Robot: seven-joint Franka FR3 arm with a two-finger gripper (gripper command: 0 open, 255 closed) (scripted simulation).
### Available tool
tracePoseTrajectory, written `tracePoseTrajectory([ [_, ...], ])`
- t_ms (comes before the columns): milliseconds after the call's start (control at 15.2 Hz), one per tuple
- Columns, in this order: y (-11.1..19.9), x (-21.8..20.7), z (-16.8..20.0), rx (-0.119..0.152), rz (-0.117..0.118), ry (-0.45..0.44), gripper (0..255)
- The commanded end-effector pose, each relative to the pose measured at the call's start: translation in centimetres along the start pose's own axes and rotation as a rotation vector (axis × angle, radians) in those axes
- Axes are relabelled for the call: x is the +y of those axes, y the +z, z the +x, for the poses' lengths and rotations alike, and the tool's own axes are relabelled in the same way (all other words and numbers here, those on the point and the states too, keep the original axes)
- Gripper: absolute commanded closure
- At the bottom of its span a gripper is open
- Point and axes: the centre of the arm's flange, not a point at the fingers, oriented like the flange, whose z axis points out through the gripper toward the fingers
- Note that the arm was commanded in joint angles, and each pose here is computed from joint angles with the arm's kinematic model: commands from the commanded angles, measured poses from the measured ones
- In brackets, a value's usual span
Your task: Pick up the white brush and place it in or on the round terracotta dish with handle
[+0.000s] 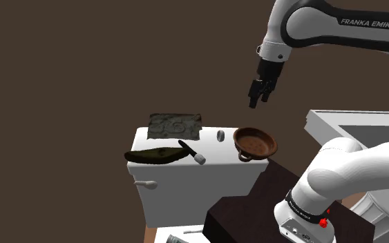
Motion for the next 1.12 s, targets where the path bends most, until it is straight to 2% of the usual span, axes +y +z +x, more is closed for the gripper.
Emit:
tracePoseTrajectory([
  [0, 0.0, 0.0, 0.0, 0.000, 0.000, 0.000, 0],
  [1056, 9.9, -16.5, 9.0, 0.037, -0.031, 0.070, 0],
])
